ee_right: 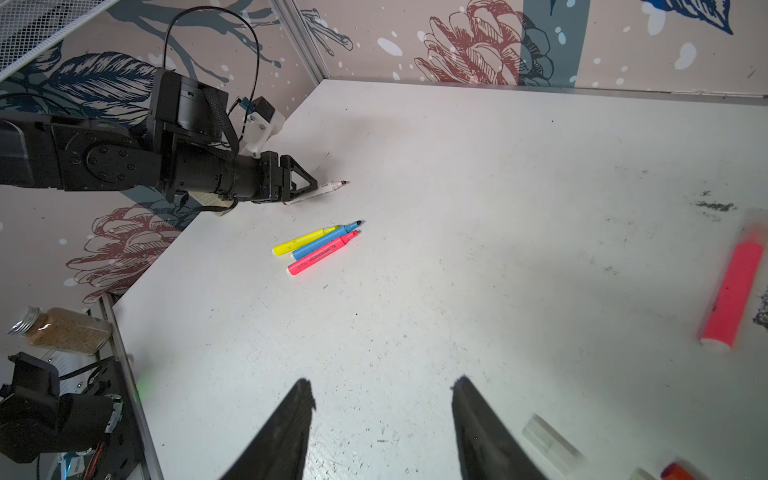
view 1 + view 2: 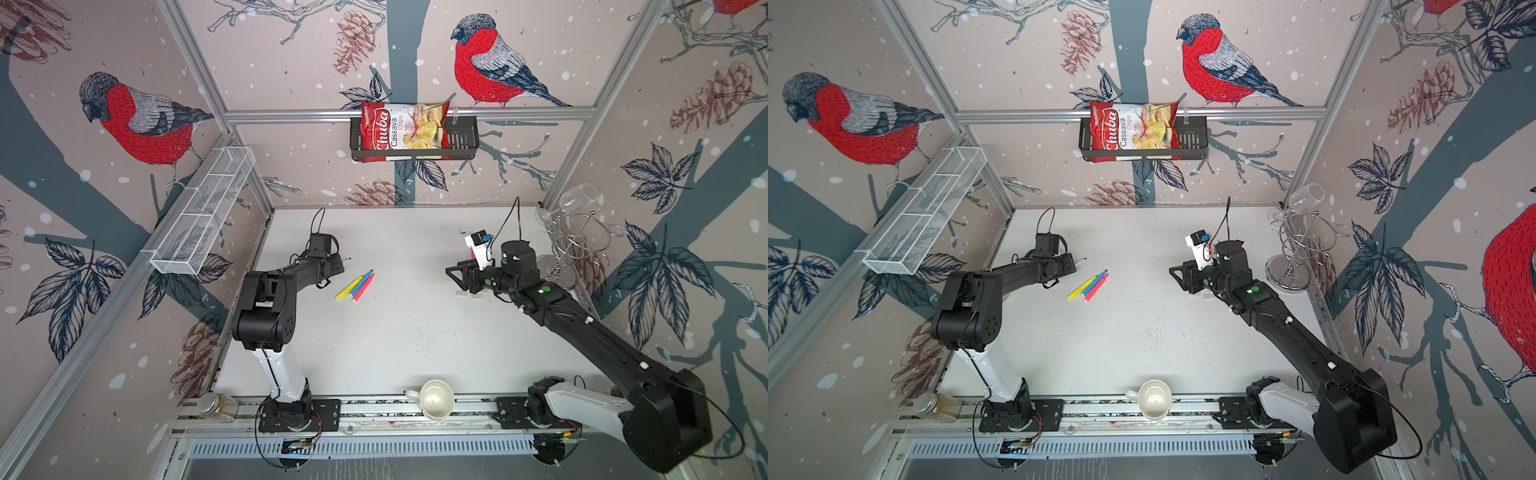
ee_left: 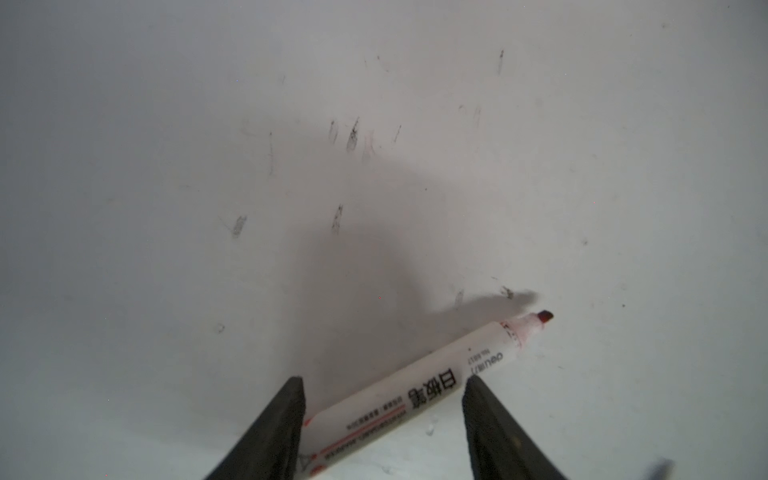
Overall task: Insert the pens into the pen caps
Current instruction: 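Grasp the white marker with the left gripper while the right gripper draws back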
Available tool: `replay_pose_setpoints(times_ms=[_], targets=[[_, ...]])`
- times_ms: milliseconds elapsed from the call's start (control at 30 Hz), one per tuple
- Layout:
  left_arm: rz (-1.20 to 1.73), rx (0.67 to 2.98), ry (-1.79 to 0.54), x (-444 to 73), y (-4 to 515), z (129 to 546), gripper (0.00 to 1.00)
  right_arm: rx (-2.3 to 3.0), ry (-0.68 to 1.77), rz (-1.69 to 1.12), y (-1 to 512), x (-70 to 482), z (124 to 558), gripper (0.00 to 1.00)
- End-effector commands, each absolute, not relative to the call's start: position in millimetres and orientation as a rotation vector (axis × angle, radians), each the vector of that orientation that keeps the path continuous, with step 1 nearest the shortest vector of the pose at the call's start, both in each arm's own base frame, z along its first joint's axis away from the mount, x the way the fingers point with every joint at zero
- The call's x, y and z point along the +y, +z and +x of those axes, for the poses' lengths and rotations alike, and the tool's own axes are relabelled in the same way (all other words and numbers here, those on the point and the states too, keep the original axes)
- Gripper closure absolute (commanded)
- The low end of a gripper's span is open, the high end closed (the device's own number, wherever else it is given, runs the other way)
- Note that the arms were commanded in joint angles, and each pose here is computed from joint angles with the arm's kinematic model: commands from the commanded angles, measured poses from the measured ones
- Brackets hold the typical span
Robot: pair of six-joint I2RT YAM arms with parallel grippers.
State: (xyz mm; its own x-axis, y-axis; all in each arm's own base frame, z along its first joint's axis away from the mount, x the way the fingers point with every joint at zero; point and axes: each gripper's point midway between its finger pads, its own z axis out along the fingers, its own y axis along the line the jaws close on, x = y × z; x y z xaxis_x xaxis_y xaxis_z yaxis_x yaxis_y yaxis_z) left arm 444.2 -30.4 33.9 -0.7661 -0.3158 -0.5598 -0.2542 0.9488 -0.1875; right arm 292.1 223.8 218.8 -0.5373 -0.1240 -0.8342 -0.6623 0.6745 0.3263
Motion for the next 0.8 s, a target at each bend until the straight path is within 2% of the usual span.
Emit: replay_pose_setpoints(times_ms=[0, 233, 533, 767], targets=[[-0.380, 2.510, -0.162, -36.5, 28.0, 437.1, 0.40, 2.008, 0.826, -0.598, 227.3, 225.3, 292.2, 0.44], [-0.374, 2.548, -0.208, -44.0, 19.4, 418.7, 0.42, 1.993, 0.841, -0.587, 231.3, 226.1, 291.5, 0.44], [-0.345, 2.588, -0.271, -59.6, 16.0, 408.4, 0.52, 1.966, 0.822, -0.579, 241.0, 221.6, 288.6, 0.44], [-0.297, 2.656, -0.170, -68.4, 10.4, 403.1, 0.54, 1.940, 0.800, -0.571, 250.4, 215.7, 285.7, 0.44]])
